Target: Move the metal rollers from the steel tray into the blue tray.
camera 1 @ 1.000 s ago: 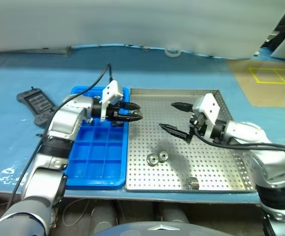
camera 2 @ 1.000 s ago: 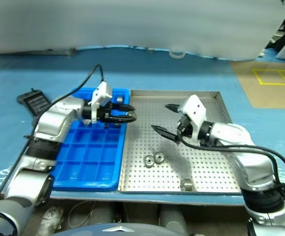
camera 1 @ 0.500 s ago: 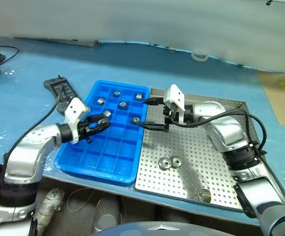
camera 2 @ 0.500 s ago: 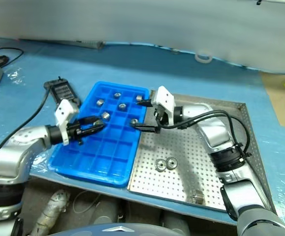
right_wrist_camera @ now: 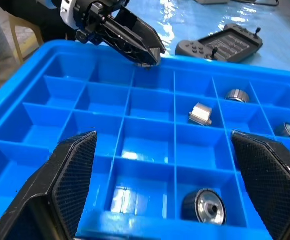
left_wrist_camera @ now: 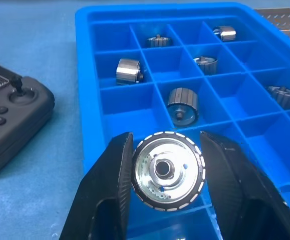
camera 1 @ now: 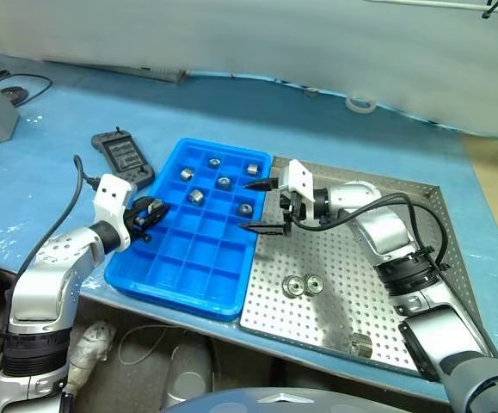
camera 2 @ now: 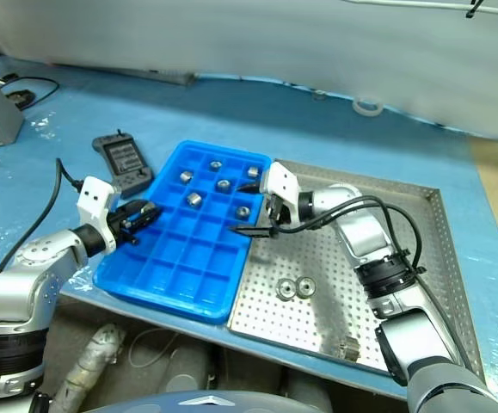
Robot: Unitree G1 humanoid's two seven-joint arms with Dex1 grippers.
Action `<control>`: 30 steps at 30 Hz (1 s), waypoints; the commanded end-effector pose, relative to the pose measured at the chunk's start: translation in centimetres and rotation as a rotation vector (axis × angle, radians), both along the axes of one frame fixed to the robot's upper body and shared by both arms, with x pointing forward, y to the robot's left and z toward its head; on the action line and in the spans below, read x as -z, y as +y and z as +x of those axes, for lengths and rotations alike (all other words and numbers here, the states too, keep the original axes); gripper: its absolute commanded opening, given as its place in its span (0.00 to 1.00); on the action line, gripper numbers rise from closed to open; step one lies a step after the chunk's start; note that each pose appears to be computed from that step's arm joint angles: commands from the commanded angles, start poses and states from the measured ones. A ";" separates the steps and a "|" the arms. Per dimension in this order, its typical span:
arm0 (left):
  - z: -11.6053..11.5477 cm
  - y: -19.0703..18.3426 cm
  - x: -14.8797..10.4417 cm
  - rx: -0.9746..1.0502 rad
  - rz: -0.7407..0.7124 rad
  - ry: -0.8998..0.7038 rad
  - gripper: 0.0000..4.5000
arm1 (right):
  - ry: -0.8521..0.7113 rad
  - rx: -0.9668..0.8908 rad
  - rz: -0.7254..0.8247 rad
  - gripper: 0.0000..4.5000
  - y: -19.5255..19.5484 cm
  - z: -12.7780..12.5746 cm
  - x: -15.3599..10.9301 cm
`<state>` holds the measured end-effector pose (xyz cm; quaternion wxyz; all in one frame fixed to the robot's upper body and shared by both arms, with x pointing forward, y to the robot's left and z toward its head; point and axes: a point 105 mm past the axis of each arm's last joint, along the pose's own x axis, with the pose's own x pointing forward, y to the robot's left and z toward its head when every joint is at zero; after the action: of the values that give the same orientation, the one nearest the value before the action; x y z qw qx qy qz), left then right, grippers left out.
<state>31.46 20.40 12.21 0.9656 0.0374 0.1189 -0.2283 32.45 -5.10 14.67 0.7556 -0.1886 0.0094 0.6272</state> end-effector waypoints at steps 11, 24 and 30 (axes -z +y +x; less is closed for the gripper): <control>0.7 -0.5 -1.1 0.072 0.035 -0.021 0.73 | -0.049 0.076 0.025 1.00 -1.1 0.3 -0.6; 1.3 -9.2 -6.4 0.634 -0.084 -0.087 0.73 | -0.095 0.302 0.055 1.00 -5.2 -0.5 -1.8; 0.8 -14.8 -4.5 0.988 -0.064 0.018 0.73 | -0.116 0.491 0.049 1.00 -9.0 -2.0 -2.0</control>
<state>32.98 7.00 16.82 0.7783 0.0419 0.0888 -0.6201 30.92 -13.39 14.79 0.8796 -0.1912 0.0253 0.4348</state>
